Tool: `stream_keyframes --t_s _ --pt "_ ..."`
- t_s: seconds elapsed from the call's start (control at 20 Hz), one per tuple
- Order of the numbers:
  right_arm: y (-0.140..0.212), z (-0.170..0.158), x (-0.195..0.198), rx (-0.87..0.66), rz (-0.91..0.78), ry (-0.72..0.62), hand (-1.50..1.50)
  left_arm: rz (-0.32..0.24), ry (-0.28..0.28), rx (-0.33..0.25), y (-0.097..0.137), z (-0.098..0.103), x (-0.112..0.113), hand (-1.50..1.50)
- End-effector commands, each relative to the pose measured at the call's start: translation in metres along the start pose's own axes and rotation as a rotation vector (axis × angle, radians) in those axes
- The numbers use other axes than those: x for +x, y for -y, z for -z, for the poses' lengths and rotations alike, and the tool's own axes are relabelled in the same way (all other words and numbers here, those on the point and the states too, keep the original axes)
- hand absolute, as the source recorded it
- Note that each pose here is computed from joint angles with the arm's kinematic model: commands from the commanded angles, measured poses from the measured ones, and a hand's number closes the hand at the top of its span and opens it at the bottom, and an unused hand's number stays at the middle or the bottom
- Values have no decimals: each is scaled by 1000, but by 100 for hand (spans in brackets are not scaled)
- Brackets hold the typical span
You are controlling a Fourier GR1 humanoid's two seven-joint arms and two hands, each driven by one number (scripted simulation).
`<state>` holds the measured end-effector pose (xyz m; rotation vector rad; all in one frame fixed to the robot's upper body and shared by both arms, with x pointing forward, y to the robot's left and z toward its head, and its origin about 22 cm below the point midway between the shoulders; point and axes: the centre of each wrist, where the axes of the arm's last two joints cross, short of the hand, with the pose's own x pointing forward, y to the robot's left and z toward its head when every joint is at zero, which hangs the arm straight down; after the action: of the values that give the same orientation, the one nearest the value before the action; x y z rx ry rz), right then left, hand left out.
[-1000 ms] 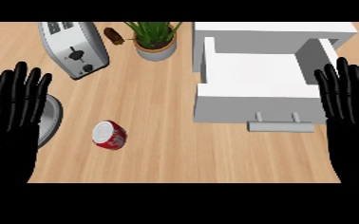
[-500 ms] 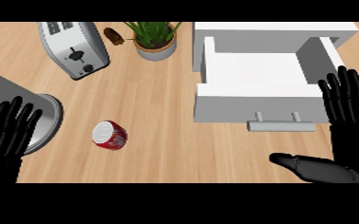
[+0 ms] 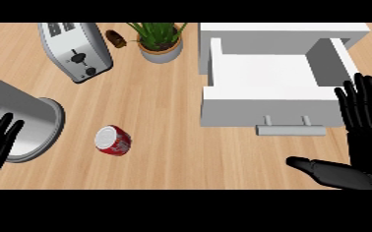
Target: Pick up the can, place it into the drawer and close the drawer
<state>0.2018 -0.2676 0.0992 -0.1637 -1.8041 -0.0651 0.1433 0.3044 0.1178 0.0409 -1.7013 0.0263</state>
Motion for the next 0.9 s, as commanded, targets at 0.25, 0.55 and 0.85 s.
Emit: stream_keyframes --t_s 0.25,0.55,0.85 --pt "18 -4 18 -8 -8 8 -150 -3 -67 -19 14 12 -29 -150" --pt "9 3 -5 7 -14 3 -150 12 -96 -36 42 20 -57 -150" --pt "25 -11 5 -6 0 34 -150 48 -139 4 45 4 -115 -150"
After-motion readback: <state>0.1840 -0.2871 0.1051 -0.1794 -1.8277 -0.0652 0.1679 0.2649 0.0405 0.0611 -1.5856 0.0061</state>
